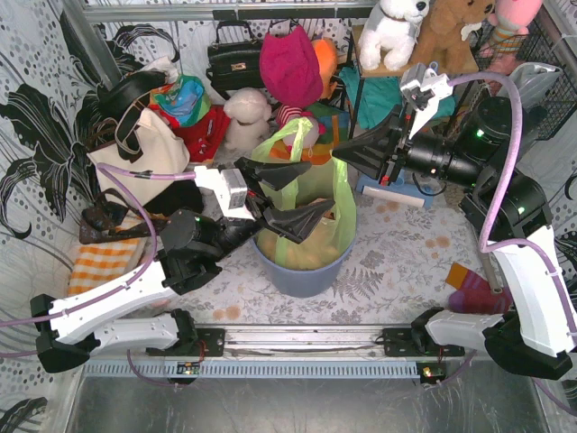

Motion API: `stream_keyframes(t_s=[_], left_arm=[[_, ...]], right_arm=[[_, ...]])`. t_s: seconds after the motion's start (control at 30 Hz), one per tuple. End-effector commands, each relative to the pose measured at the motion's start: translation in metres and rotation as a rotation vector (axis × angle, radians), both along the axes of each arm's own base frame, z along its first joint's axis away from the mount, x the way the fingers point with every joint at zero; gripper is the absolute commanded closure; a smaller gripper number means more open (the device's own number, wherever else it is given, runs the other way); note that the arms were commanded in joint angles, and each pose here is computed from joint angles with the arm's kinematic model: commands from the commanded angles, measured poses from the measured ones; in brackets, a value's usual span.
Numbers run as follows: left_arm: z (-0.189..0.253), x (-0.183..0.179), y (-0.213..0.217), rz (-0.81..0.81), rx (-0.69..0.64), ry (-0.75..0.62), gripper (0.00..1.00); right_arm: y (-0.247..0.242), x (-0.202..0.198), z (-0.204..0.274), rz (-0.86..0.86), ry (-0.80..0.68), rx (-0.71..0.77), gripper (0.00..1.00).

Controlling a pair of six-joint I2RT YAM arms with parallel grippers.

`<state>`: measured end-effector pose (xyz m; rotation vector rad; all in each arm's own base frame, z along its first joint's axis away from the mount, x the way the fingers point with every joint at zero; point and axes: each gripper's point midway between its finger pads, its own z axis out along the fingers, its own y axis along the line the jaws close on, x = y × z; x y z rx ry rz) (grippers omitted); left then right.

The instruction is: Tie the trash bag

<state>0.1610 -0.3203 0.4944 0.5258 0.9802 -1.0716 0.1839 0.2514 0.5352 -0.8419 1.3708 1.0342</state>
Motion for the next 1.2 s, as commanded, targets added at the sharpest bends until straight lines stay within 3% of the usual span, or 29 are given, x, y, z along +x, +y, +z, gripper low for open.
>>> stream_keyframes(t_s=[0.0, 0.3, 0.4, 0.7, 0.87, 1.03, 1.17], left_arm=[[0.026, -0.007, 0.011, 0.016, -0.100, -0.107, 0.11], [0.038, -0.002, -0.003, 0.021, -0.122, -0.159, 0.10], [0.044, -0.001, -0.011, 0.006, -0.112, -0.171, 0.14], [0.057, -0.004, -0.007, -0.009, -0.172, -0.170, 0.39], [0.053, -0.001, -0.013, -0.007, -0.139, -0.160, 0.46], [0.048, 0.004, -0.016, 0.006, -0.125, -0.142, 0.62], [0.050, 0.003, -0.015, 0.002, -0.133, -0.144, 0.85]], right_arm=[[0.004, -0.024, 0.010, 0.123, -0.046, 0.032, 1.00], [0.008, -0.035, 0.007, 0.202, -0.051, 0.024, 1.00], [0.009, -0.037, 0.009, 0.217, -0.059, 0.028, 1.00], [0.011, -0.045, 0.010, 0.273, -0.068, 0.019, 1.00], [0.010, -0.047, 0.015, 0.273, -0.084, 0.025, 1.00], [0.011, -0.048, 0.016, 0.284, -0.088, 0.027, 1.00], [0.011, -0.048, 0.017, 0.288, -0.092, 0.027, 1.00]])
